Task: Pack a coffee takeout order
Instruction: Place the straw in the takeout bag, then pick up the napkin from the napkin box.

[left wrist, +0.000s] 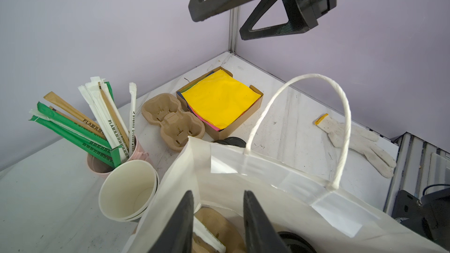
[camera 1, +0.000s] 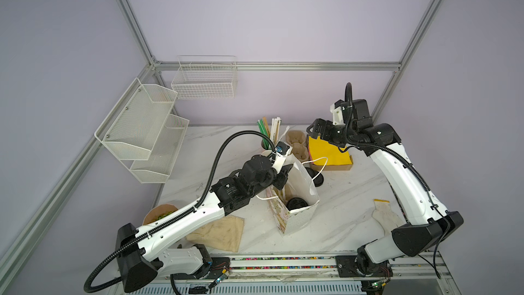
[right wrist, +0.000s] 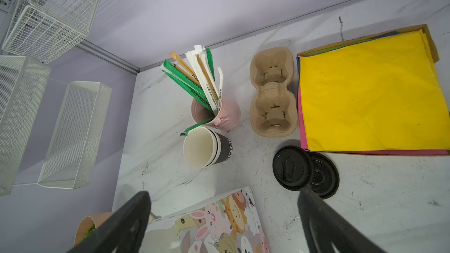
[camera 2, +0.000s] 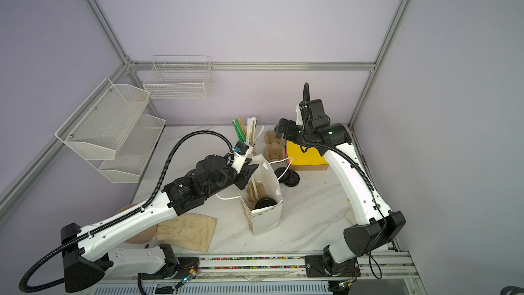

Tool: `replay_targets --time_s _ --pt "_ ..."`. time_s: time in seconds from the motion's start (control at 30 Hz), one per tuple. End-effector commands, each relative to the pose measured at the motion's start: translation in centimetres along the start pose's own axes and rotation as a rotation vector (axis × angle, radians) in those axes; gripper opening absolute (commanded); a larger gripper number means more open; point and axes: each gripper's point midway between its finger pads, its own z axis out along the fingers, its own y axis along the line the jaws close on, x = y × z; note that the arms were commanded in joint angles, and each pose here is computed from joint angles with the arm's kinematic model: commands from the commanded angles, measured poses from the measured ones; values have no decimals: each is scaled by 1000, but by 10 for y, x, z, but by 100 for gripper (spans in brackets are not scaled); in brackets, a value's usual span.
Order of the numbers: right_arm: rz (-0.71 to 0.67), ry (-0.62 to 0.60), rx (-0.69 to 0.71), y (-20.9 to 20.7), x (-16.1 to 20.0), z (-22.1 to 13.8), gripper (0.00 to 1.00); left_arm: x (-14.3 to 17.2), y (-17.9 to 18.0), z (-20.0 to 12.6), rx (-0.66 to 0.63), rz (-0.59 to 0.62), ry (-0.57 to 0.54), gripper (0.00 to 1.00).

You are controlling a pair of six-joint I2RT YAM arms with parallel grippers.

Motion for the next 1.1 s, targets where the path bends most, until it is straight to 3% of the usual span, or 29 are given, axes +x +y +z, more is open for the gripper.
replay_targets --time_s 0.0,0.13,0.3,0.43,0.6,0.77,1.07 --pt "4 -37 32 -8 -7 -4 97 -22 2 -14 -8 20 -75 43" --pt "35 -37 90 -21 -9 3 97 -51 6 -28 -27 60 -124 49" --pt "123 -8 244 -72 -10 32 97 -72 26 -45 -137 104 -158 74" --pt "174 39 343 -107 2 64 97 -72 50 -58 -239 99 -173 89" --pt "206 26 547 -156 7 95 97 -53 76 -64 -308 65 -144 100" --pt "279 18 622 -189 10 129 94 -27 94 -62 -380 66 -113 100" --pt "327 18 681 -236 8 178 85 -17 104 -65 -428 84 -128 100"
